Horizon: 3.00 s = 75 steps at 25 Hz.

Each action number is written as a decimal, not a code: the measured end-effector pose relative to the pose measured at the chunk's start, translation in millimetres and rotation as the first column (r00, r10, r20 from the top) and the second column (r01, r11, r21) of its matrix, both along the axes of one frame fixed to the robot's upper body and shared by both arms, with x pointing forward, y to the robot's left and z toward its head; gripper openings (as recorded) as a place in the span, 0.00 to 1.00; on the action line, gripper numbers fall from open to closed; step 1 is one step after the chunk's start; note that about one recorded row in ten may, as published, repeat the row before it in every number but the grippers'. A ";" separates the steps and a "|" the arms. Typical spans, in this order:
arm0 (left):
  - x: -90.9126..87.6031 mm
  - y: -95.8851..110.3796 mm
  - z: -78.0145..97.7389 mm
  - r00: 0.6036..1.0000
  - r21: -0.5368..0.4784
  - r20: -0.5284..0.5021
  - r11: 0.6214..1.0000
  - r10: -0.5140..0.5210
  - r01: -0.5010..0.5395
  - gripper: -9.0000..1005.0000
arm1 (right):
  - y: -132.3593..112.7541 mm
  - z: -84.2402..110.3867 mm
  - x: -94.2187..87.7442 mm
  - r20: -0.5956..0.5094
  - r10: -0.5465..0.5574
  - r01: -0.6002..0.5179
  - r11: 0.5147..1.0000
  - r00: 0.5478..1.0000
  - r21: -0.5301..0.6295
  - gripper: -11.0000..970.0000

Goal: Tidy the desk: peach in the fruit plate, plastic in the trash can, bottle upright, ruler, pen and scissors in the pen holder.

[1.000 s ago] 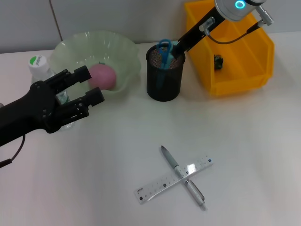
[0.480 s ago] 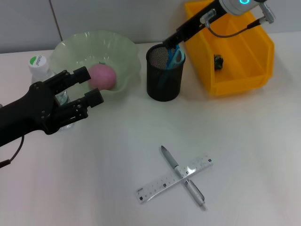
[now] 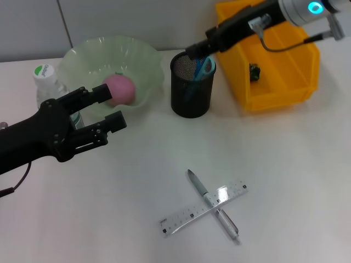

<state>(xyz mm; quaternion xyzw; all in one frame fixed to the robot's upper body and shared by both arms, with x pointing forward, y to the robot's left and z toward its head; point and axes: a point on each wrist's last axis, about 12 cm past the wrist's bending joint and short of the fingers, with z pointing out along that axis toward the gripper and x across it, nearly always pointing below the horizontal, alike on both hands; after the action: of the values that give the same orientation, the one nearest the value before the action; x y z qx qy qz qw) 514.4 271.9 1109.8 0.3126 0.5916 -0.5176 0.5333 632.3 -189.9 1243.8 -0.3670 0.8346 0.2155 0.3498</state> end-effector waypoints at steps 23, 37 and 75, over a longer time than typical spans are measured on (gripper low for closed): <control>0.5 6.7 7.4 0.995 0.132 -0.037 0.986 -0.094 0.098 0.80 | 5.8 -36.3 -43.5 -0.231 0.503 -0.553 0.747 0.833 -0.368 0.70; -10.3 35.8 9.6 0.992 0.147 -0.104 0.985 -0.074 0.089 0.80 | 36.8 -73.6 -50.4 -0.313 0.668 -0.725 0.523 0.676 -0.449 0.70; -19.9 43.5 2.0 0.988 0.128 -0.150 0.990 -0.039 0.058 0.80 | 69.1 -112.3 -57.5 -0.342 0.755 -0.750 0.287 0.560 -0.595 0.67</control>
<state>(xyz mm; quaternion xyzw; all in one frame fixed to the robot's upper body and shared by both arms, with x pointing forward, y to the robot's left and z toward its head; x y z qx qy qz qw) 494.4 315.4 1111.8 0.3222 0.6545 -0.5120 0.4535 574.8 -120.8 1131.5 -0.8159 0.5757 0.0276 0.0465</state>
